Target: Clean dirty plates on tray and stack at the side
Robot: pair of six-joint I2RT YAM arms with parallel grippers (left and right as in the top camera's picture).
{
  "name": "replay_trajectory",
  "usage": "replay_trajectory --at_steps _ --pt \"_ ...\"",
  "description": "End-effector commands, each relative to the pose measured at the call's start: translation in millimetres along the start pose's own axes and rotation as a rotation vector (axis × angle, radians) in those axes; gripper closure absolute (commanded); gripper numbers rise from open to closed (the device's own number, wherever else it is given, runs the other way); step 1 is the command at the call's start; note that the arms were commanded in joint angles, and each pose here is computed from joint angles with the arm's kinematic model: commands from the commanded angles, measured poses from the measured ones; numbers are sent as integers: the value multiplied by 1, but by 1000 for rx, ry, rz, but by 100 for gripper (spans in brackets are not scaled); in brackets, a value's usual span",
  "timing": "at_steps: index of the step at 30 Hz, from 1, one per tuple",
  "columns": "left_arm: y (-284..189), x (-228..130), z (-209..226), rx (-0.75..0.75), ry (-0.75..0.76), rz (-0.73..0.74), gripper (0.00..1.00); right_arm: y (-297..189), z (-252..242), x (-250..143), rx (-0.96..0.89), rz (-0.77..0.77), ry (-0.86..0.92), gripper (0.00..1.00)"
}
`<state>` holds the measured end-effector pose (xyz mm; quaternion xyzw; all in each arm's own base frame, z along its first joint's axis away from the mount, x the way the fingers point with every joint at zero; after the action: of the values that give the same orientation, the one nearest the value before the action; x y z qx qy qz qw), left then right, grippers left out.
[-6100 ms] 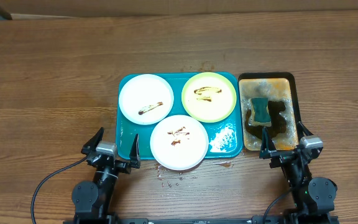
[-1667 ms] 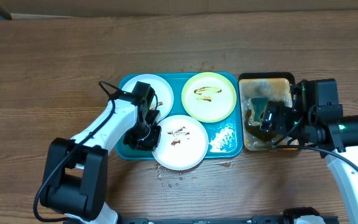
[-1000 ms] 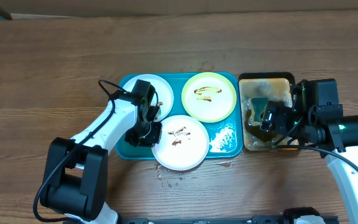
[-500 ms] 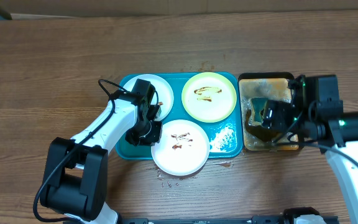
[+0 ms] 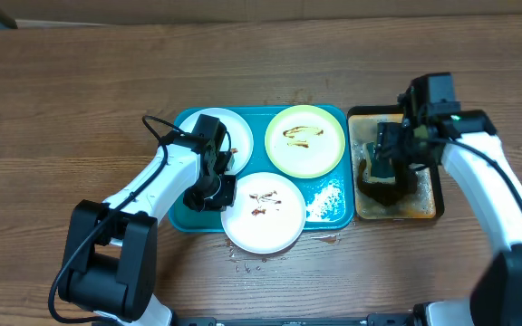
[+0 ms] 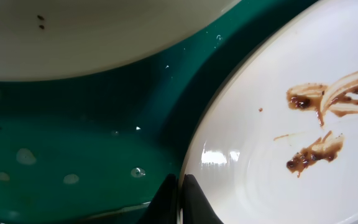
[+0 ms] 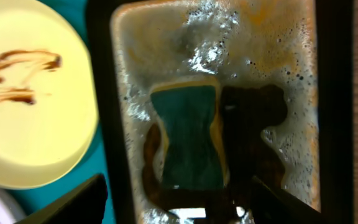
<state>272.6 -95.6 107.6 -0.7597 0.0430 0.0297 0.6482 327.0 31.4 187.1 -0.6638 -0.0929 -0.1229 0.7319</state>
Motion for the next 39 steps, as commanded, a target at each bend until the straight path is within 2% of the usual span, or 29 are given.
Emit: replay_trajectory --at_steps 1,6,14,20,27,29,34,39 --pt "-3 5 -3 -1 -15 -19 96 18 -3 8 -24 19 -3 27" --pt "-3 5 -3 -1 -15 -19 96 51 -6 5 -38 100 2 41" --pt "-3 5 -3 -1 -15 -19 96 83 -9 -8 -48 171 10 46" --pt "-3 5 -3 -1 -16 -19 96 85 -9 -8 -48 168 11 66" --pt "-3 5 -3 -1 -16 -18 96 90 -11 -20 -54 206 15 65" --pt "-3 5 -3 -1 -16 -18 96 94 -13 -26 -64 214 38 71" --pt "-3 5 -3 -1 -16 -17 96 101 -17 -37 -96 230 96 95" --pt "-3 4 -2 0 -16 -14 96 101 -16 -38 -87 229 119 96"
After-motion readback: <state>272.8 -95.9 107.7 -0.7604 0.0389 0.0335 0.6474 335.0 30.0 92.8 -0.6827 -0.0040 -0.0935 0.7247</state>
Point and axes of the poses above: each gripper's point midway between its finger pads, its own y axis out along the fingers, its own z axis along the line the jaws close on, x = y × z, the point moved 9 cm from there along -y, back along the fingers, and after that the axes turned 4 degrees about -y, right-handed, at the moved point
